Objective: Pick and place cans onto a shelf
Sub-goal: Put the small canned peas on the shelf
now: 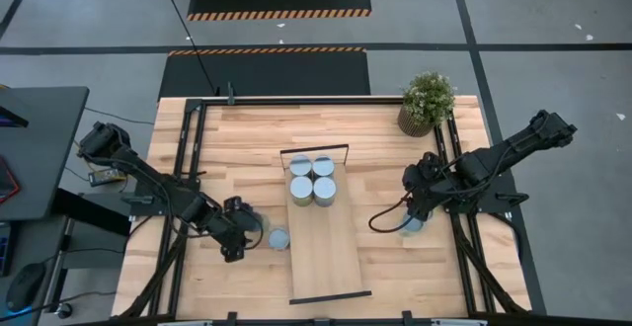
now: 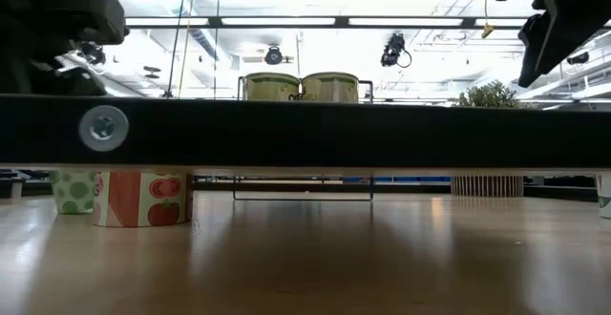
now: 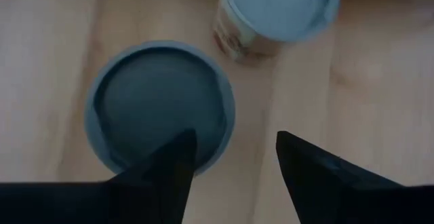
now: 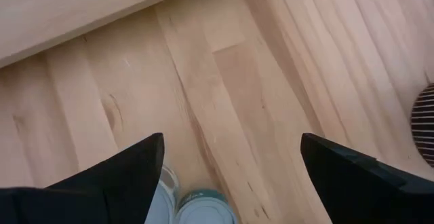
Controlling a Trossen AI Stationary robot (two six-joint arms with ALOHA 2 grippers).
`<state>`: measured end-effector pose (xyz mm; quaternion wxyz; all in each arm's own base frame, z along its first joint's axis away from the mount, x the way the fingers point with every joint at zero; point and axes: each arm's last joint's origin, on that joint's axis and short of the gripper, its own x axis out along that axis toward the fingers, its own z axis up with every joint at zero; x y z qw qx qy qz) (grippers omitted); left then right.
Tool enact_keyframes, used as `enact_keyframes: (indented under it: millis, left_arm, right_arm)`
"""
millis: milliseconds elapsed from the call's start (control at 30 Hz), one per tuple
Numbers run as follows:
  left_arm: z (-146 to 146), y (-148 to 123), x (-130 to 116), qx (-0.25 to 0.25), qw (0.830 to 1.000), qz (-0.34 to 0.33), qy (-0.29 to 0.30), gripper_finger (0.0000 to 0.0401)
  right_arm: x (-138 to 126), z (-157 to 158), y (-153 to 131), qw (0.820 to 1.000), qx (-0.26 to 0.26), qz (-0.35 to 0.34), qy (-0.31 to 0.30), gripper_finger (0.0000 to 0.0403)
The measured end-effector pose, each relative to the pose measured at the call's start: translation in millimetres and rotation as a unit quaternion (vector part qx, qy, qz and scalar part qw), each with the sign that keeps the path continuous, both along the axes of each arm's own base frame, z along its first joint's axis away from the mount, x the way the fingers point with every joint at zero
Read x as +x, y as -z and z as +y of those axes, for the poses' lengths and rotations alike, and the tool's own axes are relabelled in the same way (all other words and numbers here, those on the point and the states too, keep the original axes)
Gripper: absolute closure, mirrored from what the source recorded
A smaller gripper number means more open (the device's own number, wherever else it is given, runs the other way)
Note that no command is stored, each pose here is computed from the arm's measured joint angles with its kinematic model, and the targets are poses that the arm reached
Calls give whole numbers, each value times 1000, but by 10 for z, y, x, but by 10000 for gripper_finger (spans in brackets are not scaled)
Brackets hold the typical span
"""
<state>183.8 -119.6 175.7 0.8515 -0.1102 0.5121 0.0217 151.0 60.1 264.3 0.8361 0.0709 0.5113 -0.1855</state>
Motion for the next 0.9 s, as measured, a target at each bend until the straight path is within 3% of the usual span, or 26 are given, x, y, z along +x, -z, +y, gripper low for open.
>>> enact_keyframes:
  millis: [167, 367, 700, 767, 900]
  left_arm:
    - [18, 46, -49, 13, 1000, 27, 3, 170]
    - [113, 29, 26, 33, 999, 9, -14, 157]
    - [119, -118, 137, -23, 1000, 17, 3, 177]
    - [102, -226, 177, -8, 1000, 4, 13, 182]
    - [118, -361, 208, 88, 996, -30, 16, 190]
  right_arm:
    - [5, -12, -5, 1000, -23, -7, -1, 48]
    - [7, -14, -7, 1000, -28, -8, -6, 48]
    - [19, -22, -9, 1000, -25, -12, 0, 48]
    - [21, -27, -9, 1000, -25, -12, 2, 48]
    - [41, -31, -15, 1000, -23, -19, 1, 48]
